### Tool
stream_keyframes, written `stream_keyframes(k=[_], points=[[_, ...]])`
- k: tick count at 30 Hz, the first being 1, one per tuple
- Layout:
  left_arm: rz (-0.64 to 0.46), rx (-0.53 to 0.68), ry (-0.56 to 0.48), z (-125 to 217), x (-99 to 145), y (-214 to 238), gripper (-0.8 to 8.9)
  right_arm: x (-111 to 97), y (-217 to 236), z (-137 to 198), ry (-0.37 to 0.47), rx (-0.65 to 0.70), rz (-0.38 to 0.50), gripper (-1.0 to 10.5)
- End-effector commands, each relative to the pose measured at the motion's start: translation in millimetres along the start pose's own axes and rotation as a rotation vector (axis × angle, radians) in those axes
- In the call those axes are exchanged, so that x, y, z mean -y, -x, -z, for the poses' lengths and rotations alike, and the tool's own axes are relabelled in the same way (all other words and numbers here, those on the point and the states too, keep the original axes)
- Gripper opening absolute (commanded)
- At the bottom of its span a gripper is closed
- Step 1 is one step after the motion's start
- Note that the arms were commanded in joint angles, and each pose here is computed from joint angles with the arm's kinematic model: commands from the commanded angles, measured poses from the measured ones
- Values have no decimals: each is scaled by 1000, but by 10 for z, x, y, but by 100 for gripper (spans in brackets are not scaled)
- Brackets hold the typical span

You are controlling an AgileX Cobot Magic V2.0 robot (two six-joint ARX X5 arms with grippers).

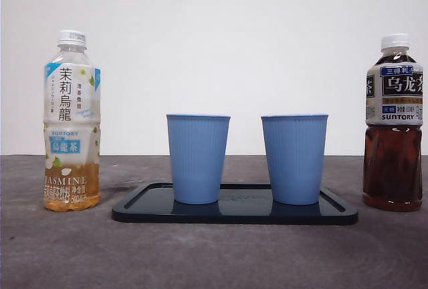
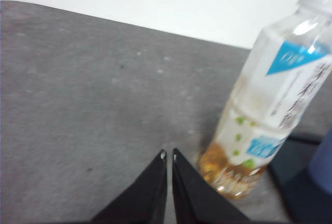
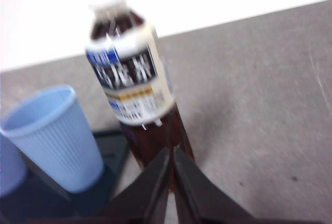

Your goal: Pour the drink into the cup

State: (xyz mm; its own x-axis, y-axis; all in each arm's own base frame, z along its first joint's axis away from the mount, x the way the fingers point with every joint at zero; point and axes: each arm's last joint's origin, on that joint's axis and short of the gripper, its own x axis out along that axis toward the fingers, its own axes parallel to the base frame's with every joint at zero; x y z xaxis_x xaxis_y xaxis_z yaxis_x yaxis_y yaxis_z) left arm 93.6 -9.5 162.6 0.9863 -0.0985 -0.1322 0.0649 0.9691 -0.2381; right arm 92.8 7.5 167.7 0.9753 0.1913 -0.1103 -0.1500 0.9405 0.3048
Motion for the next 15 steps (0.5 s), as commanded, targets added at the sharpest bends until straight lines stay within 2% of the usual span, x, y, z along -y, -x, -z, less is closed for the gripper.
stream_keyframes(k=[1,7,12,15], points=[[33,45,75,-137,51,41,15,-62,37,-113,-50,34,-36,12],[60,61,90,-401,136,104,15,-155,96,-291,-79,29,-71,12],[60,11,74,-691,219,156,15,-251,154,-510,-80,-16,-98,12],[101,-26,53,-857,278,168,15,-312,180,-656,-82,-43,-131,12]])
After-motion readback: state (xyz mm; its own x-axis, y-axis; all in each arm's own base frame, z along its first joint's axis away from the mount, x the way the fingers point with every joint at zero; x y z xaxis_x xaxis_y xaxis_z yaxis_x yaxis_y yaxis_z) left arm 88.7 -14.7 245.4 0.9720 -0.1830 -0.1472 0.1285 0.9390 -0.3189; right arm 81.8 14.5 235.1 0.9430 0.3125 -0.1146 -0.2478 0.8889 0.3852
